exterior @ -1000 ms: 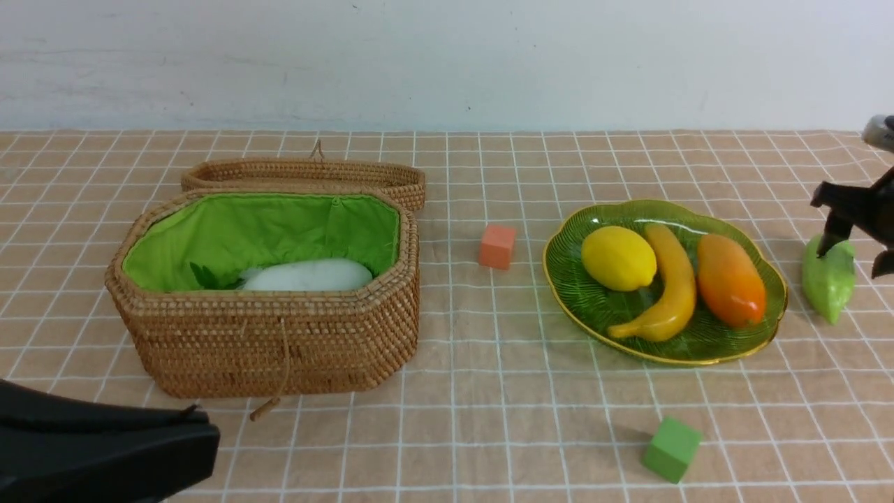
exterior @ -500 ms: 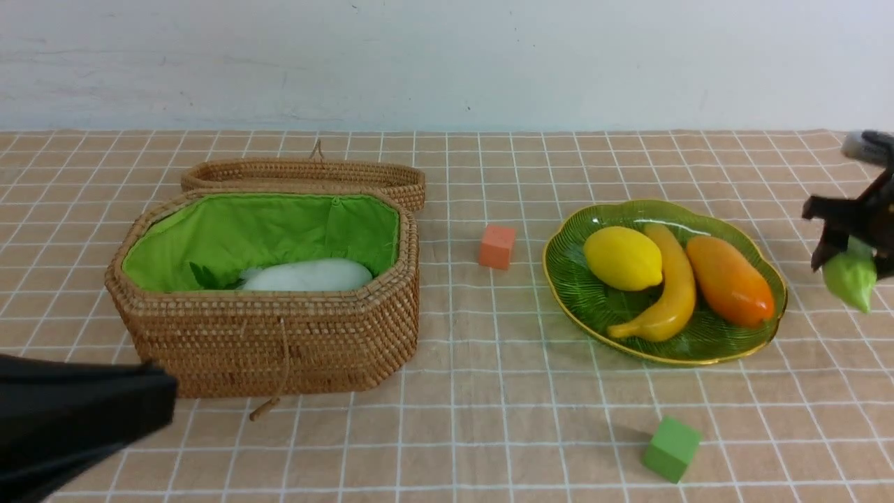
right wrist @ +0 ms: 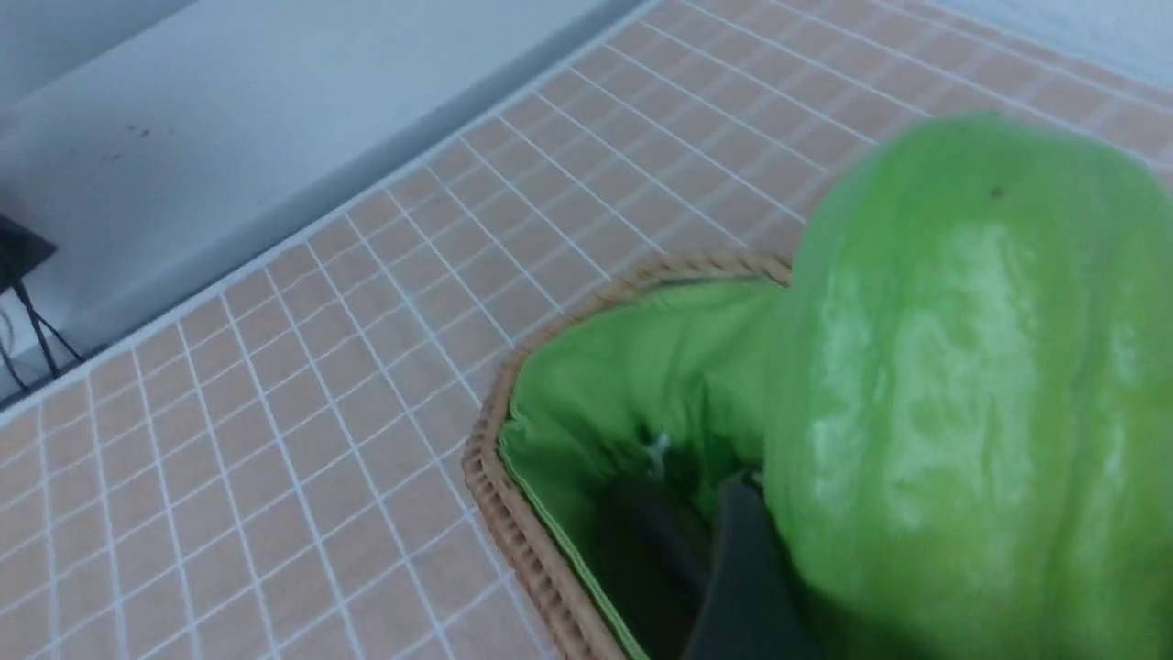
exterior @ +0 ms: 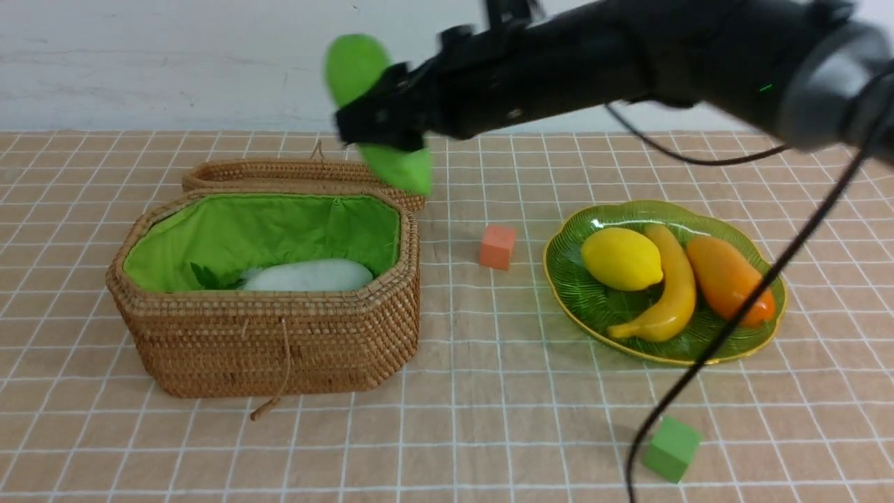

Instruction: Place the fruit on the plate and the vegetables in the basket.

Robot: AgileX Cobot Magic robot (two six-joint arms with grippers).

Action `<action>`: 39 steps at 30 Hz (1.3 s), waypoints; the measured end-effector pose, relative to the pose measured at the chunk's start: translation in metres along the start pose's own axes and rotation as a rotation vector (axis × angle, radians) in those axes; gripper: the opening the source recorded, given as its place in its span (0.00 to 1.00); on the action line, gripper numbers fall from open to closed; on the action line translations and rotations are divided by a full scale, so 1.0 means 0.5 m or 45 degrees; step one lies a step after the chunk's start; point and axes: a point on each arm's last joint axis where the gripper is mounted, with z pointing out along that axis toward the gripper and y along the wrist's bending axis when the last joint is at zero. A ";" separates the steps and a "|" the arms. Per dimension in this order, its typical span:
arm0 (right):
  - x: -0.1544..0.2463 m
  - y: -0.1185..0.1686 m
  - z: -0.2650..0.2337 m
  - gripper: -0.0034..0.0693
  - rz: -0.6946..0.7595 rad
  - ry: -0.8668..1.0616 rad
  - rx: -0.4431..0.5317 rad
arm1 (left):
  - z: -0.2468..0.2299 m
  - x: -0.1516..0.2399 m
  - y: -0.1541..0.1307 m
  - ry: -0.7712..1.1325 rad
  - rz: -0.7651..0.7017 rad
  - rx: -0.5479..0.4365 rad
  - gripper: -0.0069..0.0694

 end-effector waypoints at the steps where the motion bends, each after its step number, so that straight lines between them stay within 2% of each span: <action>1: 0.011 0.006 0.022 0.65 -0.049 -0.008 0.022 | 0.000 0.000 0.000 0.001 0.000 -0.001 0.09; 5: 0.056 0.050 0.102 0.67 -0.184 -0.014 0.068 | 0.000 0.001 0.001 0.008 0.015 -0.004 0.09; 8: 0.067 0.068 0.119 0.89 -0.213 -0.014 0.072 | 0.000 0.003 -0.001 0.020 0.038 0.006 0.09; 10: 0.054 0.072 0.104 0.95 -0.172 -0.015 0.040 | 0.000 0.003 -0.002 0.023 0.056 0.012 0.09; 12: 0.040 0.072 0.083 0.97 -0.106 -0.007 0.003 | 0.000 0.004 -0.002 0.027 0.072 0.017 0.09; 14: -0.004 0.071 -0.004 0.91 0.076 0.087 -0.103 | -0.001 0.005 -0.006 0.030 0.091 0.045 0.09; 15: -0.003 0.065 -0.006 0.91 0.094 0.092 -0.091 | -0.001 0.005 -0.007 0.033 0.092 0.051 0.09; 16: -0.023 0.062 -0.066 0.83 0.179 0.189 -0.109 | -0.004 0.008 -0.009 0.019 0.090 0.087 0.09; 18: -0.033 0.051 -0.144 0.68 0.261 0.357 -0.045 | -0.012 0.018 -0.013 -0.032 0.083 0.165 0.09; 20: -0.032 0.045 -0.205 0.47 0.257 0.518 0.065 | -0.028 0.031 -0.013 -0.133 0.068 0.258 0.09; 21: -0.032 0.044 -0.211 0.43 0.267 0.533 0.079 | -0.027 0.038 -0.013 -0.132 0.065 0.267 0.09; 22: -0.036 0.057 -0.260 0.26 0.235 0.641 0.160 | -0.036 0.064 -0.010 -0.209 0.045 0.336 0.09; 23: -0.035 0.055 -0.260 0.24 0.233 0.645 0.171 | -0.037 0.068 -0.009 -0.215 0.043 0.342 0.09; 24: -0.046 0.072 -0.303 0.09 0.213 0.649 0.240 | -0.040 0.101 -0.004 -0.267 0.031 0.387 0.09; 25: -0.043 0.070 -0.302 0.07 0.217 0.655 0.246 | -0.040 0.105 -0.003 -0.271 0.029 0.391 0.09; 27: -0.046 0.101 -0.365 0.03 0.222 0.629 0.312 | -0.038 0.150 0.004 -0.307 0.015 0.427 0.09; 33: 0.040 0.181 -0.514 0.05 0.339 0.637 0.432 | -0.002 0.245 0.011 -0.238 0.039 0.437 0.10; 39: 0.130 0.230 -0.610 0.06 0.340 0.477 0.522 | 0.029 0.309 0.016 -0.118 0.089 0.407 0.10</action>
